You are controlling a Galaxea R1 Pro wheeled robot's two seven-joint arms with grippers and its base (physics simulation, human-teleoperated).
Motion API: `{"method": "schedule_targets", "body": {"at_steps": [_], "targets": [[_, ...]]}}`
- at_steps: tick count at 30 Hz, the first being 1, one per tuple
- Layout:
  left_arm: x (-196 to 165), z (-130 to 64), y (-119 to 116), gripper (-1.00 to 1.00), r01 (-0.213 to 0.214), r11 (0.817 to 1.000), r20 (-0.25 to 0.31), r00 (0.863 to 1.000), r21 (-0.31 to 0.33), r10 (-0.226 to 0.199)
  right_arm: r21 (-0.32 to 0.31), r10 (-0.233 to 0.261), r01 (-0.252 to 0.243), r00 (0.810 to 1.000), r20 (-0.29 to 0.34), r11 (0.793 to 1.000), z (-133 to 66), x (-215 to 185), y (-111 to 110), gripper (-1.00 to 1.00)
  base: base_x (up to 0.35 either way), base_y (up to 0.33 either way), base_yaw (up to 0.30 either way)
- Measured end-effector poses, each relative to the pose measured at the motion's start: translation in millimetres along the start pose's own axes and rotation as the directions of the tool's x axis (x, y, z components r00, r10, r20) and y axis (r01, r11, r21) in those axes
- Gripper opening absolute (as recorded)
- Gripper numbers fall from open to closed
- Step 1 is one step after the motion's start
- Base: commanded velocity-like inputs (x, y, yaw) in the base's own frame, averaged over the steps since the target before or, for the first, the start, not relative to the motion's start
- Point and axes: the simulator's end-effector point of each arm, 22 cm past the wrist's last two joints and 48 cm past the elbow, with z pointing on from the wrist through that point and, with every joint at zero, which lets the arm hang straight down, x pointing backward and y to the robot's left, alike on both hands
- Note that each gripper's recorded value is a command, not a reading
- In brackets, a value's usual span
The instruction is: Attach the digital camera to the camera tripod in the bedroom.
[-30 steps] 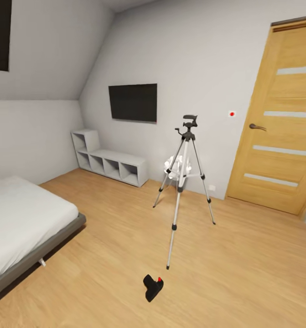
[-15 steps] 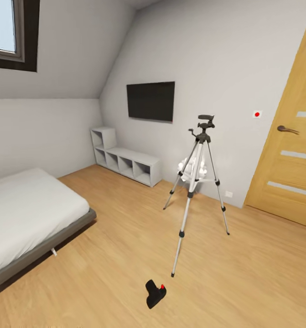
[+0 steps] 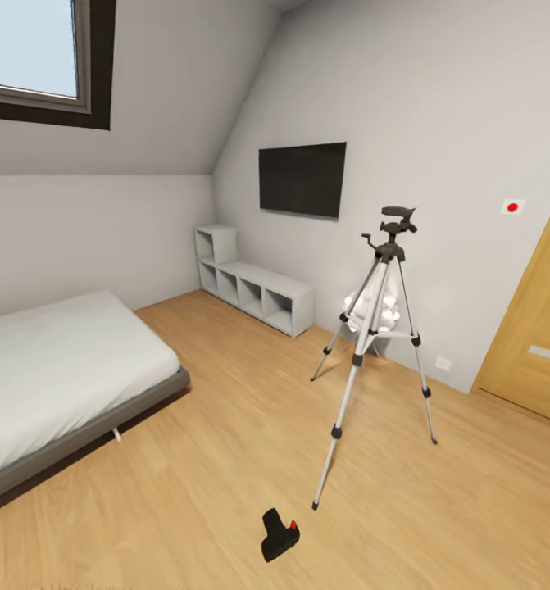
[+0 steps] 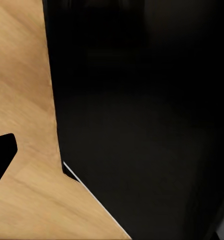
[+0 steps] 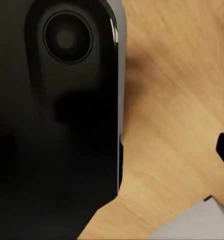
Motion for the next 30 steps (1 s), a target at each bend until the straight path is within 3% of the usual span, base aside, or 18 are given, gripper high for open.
{"method": "schedule_targets", "body": {"at_steps": [24, 30], "targets": [[4.8, 0.3, 0.0, 1.00, 0.000, 1.000, -0.012, 1.000, 0.000, 0.000, 0.000, -0.001, 0.001, 1.000, -0.013, 1.000, -0.3, 5.0, 0.0, 1.00, 0.077, -0.298, 0.274], [5.1, 0.3, 0.1, 1.00, 0.000, 1.000, -0.013, 1.000, 0.000, 0.000, 0.000, -0.001, 0.001, 1.000, -0.013, 1.000, -0.3, 5.2, 0.0, 1.00, 0.072, -0.297, 0.147]]}}
